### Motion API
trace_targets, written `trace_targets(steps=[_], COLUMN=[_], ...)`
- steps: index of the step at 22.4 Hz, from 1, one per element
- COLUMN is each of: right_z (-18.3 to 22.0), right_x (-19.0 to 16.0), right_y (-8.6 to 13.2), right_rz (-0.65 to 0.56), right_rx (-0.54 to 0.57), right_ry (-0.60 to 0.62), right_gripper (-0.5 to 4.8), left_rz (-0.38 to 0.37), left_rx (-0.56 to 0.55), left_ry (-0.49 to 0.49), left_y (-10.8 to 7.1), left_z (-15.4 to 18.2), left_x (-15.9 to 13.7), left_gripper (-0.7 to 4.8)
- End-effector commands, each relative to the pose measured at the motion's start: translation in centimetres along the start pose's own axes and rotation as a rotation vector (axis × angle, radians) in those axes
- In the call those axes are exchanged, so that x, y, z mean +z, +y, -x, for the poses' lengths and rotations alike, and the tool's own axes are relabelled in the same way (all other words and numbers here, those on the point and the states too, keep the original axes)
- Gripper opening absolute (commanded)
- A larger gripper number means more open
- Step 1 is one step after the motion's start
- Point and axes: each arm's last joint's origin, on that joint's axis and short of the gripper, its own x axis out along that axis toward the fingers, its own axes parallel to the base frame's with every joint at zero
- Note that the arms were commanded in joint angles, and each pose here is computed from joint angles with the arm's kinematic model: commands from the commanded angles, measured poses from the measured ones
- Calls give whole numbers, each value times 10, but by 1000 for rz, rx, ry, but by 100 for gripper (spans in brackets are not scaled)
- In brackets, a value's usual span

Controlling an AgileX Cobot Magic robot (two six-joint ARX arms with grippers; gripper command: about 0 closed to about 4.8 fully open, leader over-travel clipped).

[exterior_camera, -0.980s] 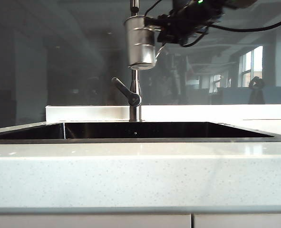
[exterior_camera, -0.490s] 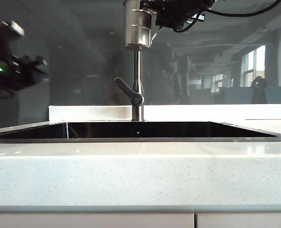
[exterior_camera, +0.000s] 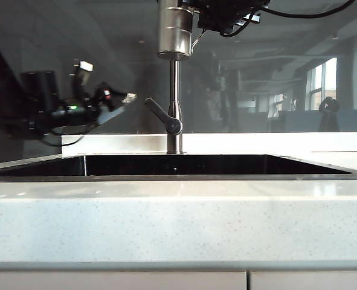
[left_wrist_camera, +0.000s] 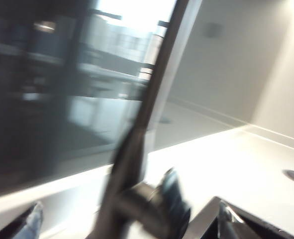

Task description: Pick up the mug next to the sink, go to the faucet to get some water, pour the water into the sink, and finally put the mug back to its place.

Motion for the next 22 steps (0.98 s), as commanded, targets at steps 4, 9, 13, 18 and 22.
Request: trace_targets(steps=[4, 9, 13, 18, 22], right_z=[2, 2, 2, 2, 2], right_x=[9, 9, 9, 9, 9], right_y=[1, 1, 1, 1, 1], right_rz=[-5, -5, -5, -4, -5], right_rx=[3, 2, 0, -2, -2], right_ry=[-27, -26, -27, -29, -28], right_gripper=[-1, -2, -1, -1, -1], left_rz=[-51, -44, -63, -27, -12], left_rx=[-86, -114, -210, -277, -339], left_ry=[32, 60, 84, 89, 112], left_y=[-17, -24, -27, -31, -32], left_z=[-45, -52, -51, -50, -48], left_x=[1, -5, -3, 1, 2], left_gripper=[476, 466, 393, 358, 344])
